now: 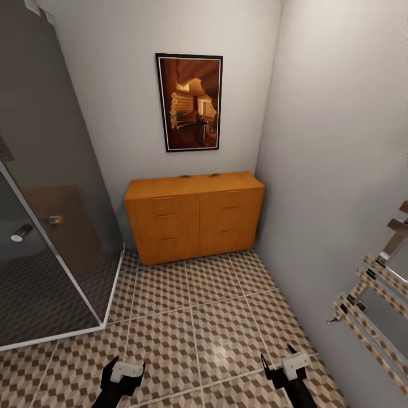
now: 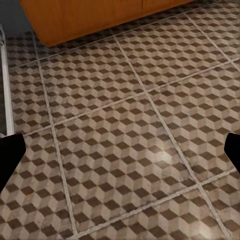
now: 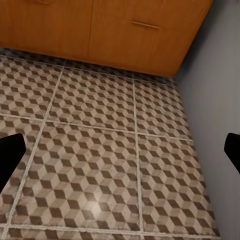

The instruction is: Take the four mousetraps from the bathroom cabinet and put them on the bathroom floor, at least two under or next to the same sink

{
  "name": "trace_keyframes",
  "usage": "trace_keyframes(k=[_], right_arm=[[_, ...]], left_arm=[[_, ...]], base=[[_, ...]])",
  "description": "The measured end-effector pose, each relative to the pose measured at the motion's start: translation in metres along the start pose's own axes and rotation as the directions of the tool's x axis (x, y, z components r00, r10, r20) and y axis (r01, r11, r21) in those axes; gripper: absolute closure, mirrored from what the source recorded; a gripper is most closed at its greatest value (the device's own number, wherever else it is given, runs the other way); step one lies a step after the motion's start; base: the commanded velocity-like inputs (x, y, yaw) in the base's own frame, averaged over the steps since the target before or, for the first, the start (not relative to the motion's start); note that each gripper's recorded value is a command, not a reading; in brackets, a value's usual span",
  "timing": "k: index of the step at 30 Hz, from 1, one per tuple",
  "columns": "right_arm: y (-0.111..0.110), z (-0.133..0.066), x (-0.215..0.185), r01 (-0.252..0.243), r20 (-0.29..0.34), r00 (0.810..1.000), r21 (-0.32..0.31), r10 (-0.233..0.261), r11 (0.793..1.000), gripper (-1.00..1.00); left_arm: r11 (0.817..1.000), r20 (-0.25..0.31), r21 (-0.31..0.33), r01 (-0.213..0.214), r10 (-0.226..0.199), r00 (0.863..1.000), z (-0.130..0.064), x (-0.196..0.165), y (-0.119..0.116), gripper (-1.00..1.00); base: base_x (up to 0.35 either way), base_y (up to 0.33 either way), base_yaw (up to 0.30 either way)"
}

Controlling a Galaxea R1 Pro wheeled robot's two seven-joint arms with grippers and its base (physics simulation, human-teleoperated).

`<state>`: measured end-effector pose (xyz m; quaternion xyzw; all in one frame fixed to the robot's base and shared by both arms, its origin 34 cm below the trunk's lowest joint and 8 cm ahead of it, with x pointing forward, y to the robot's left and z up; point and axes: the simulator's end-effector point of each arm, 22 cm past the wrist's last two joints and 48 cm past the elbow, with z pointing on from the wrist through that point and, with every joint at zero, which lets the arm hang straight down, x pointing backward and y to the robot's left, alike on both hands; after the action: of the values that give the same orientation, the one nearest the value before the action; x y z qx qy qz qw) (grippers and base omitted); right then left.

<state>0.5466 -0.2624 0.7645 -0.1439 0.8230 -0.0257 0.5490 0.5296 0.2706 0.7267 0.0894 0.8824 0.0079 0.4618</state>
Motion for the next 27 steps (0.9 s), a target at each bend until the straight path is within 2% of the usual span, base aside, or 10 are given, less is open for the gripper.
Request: trace_keyframes(k=[27], right_arm=[[-0.006,0.001,-0.021,0.005,0.042,0.999,0.012,-0.006,1.000,-1.00]], left_arm=[[1.000,0.042,-0.007,-0.003,0.003,0.999,-0.001,-0.021,0.003,-1.00]], base=[[0.000,0.000,0.000]])
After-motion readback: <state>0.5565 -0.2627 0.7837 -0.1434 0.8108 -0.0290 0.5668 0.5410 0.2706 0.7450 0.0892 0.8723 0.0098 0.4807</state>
